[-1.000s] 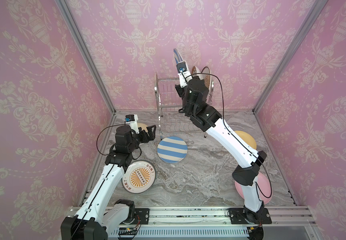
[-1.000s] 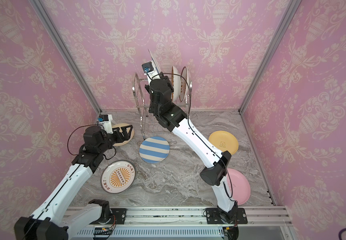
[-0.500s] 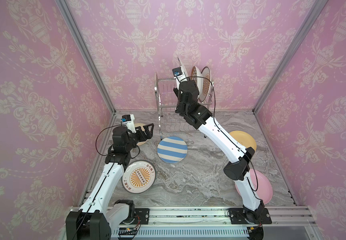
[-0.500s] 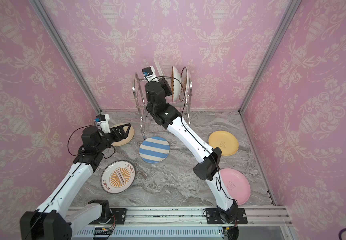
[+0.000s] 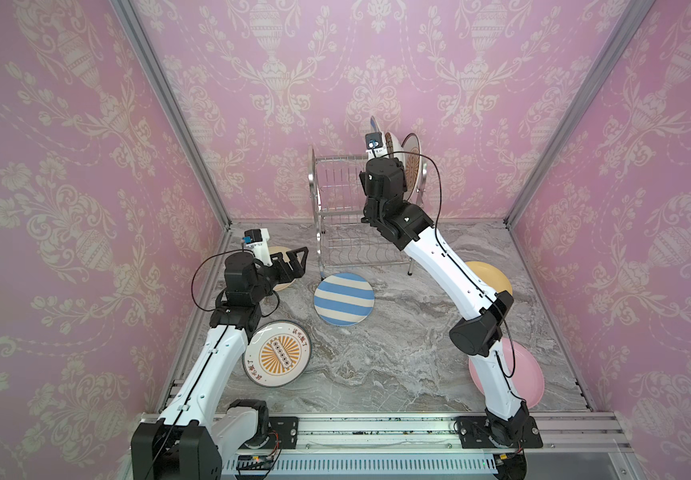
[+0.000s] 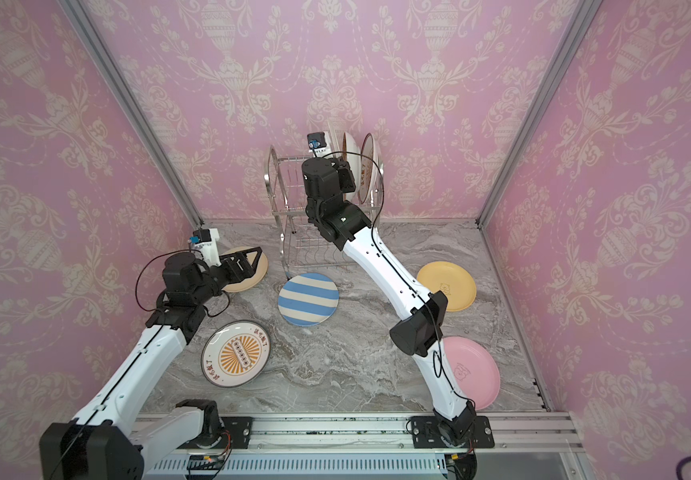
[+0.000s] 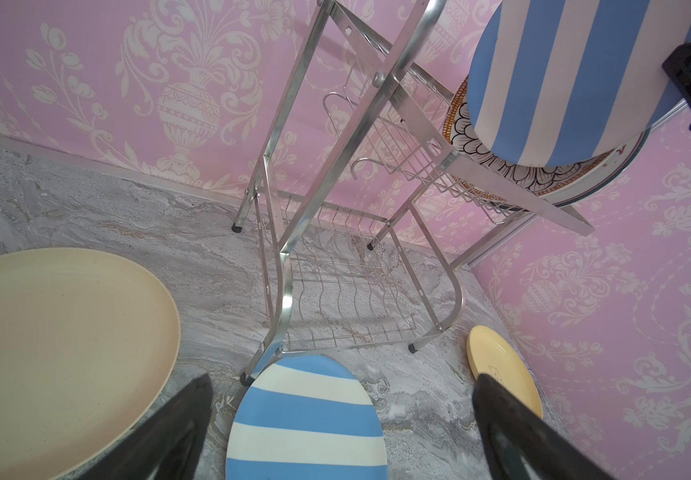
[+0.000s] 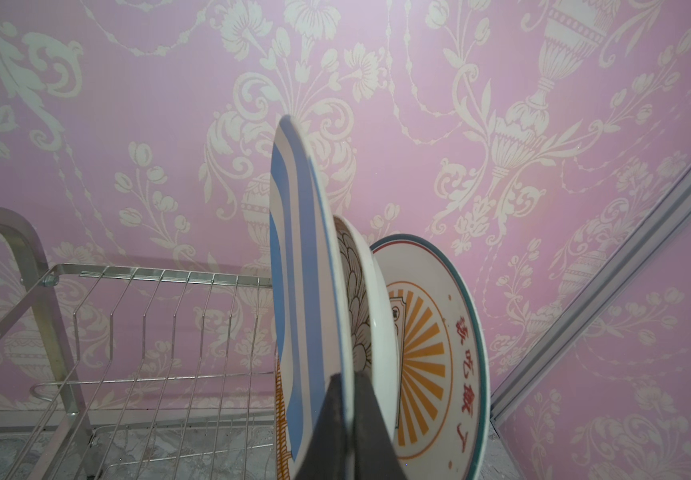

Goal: Load the plates into the dish rack
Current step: 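Lower the striped plate into the rack slots beside the flower-pattern plate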

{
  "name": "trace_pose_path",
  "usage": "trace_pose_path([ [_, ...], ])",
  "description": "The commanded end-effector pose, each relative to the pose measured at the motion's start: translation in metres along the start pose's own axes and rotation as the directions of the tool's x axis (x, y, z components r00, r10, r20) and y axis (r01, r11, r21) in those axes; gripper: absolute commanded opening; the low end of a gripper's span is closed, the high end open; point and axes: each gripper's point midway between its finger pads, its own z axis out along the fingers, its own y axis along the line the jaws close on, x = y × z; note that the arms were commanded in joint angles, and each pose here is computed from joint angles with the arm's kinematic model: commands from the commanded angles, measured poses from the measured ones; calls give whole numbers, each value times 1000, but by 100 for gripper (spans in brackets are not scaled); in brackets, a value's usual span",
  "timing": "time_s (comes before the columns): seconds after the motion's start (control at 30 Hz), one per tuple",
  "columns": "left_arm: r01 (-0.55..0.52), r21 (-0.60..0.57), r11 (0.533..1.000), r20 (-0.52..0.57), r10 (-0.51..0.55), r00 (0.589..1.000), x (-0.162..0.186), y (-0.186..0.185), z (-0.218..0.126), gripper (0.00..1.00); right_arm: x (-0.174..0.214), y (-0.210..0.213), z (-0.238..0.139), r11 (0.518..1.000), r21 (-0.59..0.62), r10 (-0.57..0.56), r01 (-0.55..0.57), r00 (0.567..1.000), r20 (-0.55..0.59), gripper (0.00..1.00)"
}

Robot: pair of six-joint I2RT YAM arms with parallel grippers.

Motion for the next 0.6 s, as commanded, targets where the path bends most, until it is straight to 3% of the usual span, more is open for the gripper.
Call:
trace_pose_path([
  [0.0, 11, 17, 1000, -1, -11, 1000, -1, -1, 1, 99, 1, 0, 5, 997, -1, 77, -77, 997, 3, 0],
  [0.57, 10, 12, 1000, -7, -10, 1000, 1, 1, 3, 99, 28, 12, 19, 995, -22, 97, -98, 994, -50, 0],
])
